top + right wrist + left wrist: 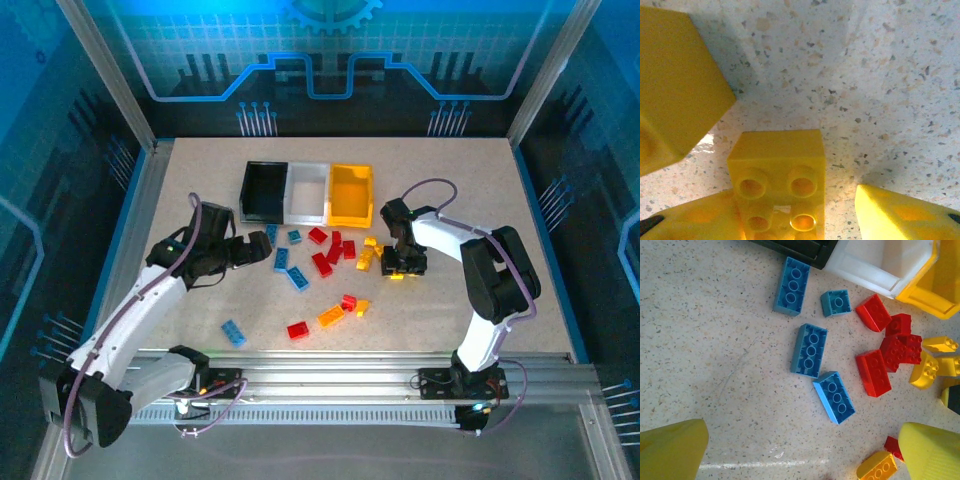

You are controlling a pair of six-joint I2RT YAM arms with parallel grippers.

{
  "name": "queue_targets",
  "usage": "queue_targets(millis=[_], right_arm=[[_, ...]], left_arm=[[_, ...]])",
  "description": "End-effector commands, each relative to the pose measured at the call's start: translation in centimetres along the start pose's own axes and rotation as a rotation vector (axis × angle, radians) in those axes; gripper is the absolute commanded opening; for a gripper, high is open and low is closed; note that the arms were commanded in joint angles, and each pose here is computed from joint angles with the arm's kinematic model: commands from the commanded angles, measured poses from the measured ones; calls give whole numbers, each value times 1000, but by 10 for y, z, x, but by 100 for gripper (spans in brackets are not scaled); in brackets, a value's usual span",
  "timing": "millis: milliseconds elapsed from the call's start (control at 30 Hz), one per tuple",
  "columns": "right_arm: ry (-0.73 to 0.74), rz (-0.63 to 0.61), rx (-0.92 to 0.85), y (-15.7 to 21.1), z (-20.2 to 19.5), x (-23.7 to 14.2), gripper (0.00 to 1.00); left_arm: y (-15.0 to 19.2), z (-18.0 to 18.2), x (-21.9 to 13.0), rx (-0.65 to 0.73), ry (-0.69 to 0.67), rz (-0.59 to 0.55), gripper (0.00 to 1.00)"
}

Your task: Sort the legos into containers by color

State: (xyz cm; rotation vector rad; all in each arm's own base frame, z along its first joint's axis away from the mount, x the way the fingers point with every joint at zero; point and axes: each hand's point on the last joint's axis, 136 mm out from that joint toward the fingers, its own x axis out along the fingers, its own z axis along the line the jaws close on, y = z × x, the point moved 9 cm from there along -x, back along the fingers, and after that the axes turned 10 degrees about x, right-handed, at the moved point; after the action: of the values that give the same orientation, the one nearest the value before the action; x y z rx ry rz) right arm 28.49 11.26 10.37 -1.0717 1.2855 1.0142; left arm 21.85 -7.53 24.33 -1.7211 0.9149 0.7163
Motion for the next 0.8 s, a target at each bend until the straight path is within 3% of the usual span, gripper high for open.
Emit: queue_targets(millis=[0,233,533,767], right_arm=[[0,-16,8,-4,0,-4,55],[0,-23,-2,-7,2,-8,38],[-28,-63,26,1,-16,-41,29],[-271,-142,98,-15,-23,-99,28]], left_arm=[[7,0,-1,-3,19,18,99],[13,3,1,-15,20,24,99],[12,2,5,-25,26,28,99],[3,-5,13,-38,58,41,99]])
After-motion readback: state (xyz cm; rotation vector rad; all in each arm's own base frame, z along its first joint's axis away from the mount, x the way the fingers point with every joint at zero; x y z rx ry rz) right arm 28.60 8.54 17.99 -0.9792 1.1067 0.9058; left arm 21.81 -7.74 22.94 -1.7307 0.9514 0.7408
